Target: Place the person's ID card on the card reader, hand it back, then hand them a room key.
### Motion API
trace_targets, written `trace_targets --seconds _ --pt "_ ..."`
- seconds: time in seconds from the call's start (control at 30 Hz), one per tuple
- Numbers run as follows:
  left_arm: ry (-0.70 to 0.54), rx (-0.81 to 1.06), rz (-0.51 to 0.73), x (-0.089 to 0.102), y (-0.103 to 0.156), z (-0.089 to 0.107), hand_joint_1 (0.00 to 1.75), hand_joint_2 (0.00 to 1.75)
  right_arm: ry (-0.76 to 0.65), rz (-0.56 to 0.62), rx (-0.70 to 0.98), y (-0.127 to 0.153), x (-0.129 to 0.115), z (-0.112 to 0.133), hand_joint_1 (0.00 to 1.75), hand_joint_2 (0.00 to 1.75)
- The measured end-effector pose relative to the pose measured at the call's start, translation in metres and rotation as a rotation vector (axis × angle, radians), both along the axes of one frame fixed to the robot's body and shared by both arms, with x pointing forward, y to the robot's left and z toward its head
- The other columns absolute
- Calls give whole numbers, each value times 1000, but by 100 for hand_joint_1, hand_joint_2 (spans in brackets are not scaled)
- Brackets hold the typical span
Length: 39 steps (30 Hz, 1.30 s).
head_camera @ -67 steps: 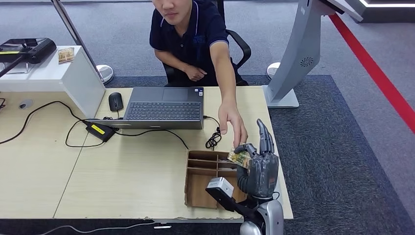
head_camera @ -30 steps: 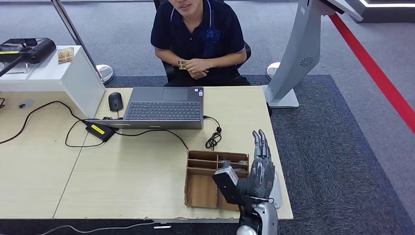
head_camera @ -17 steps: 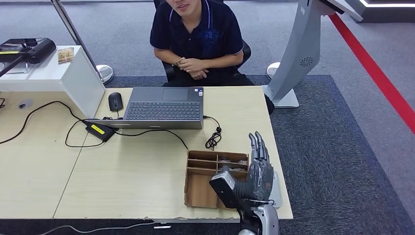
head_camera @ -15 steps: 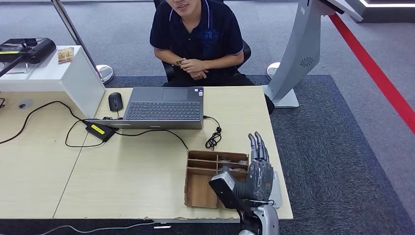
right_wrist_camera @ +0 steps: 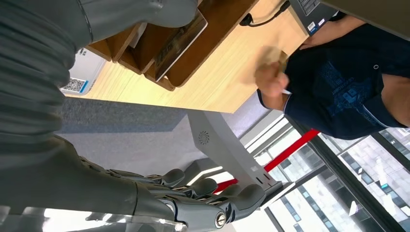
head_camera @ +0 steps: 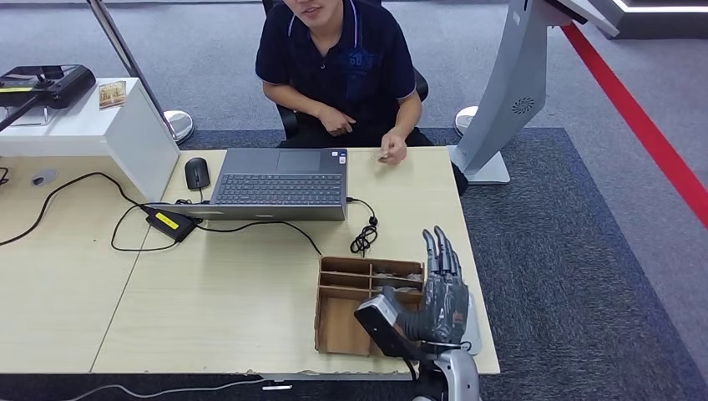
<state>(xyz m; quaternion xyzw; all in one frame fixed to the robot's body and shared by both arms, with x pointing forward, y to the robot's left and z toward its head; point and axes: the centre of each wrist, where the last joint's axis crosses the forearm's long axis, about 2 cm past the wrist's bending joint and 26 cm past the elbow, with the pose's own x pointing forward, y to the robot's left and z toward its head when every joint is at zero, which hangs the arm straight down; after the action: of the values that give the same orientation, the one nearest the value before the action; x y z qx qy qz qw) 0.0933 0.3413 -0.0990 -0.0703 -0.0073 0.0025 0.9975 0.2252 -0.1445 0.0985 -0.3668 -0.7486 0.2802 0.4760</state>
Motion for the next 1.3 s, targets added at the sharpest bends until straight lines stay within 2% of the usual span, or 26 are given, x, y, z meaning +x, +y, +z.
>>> trace_targets --seconds 1.3 --pt "0 5 0 0 4 0 0 0 4 21 -142 -10 -4 -12 0 175"
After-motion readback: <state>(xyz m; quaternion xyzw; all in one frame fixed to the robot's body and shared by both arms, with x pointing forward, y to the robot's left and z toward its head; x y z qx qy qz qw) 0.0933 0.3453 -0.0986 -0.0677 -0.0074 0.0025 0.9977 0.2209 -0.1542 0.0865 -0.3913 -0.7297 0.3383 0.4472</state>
